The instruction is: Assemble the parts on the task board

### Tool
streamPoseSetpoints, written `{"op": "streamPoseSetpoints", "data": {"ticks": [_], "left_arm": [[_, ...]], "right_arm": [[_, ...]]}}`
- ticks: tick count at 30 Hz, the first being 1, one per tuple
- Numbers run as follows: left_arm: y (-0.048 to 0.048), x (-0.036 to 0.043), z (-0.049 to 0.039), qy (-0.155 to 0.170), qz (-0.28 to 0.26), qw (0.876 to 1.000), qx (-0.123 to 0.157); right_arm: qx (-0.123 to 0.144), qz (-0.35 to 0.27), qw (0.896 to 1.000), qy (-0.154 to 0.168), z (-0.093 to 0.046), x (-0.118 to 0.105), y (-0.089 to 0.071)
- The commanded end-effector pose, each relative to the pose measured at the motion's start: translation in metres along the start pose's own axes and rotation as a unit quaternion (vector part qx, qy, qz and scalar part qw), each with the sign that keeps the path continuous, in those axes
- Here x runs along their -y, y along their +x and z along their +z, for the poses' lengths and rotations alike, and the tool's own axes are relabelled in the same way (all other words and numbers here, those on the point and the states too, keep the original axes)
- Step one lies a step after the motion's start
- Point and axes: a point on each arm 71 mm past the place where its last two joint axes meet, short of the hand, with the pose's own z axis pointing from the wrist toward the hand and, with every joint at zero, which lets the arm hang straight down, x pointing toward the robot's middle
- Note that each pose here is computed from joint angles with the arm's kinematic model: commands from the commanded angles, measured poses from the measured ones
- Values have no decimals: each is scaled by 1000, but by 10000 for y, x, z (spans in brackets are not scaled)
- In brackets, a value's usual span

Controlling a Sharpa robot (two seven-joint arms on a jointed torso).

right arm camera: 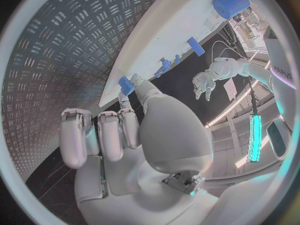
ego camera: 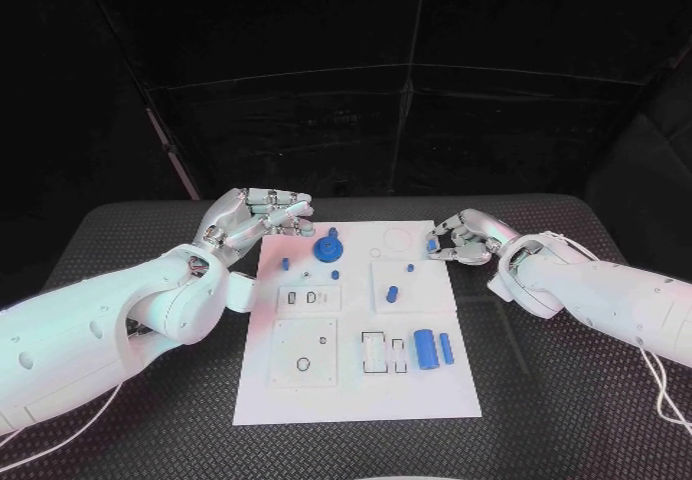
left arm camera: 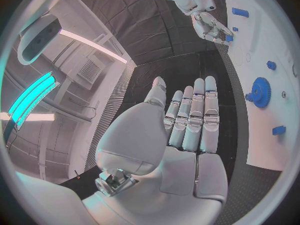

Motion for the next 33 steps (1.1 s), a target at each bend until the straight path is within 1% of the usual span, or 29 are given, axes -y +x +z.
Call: {"op": "streamPoseSetpoints", "data": {"ticks": [1,13,23,28,33], "left_arm": [[9,14,3,4,-3,1000,-5],[4,13,-1,3,-3,1000,-5],[5,14,-1,3,-3,1000,-6],[-2,16,-6,3,-3,1000,-5],[-4,19,-10,3,-3,1000,-5]], "right_arm": [[-2,3,1000,2,9,-6,-2],[-1,3,1000,2,22,-5,4],[-5,5,1000,-1,58,-47,42],[-1,3,1000,3,60,-33,35],[8,1,1000,3,57,-42,24]]}}
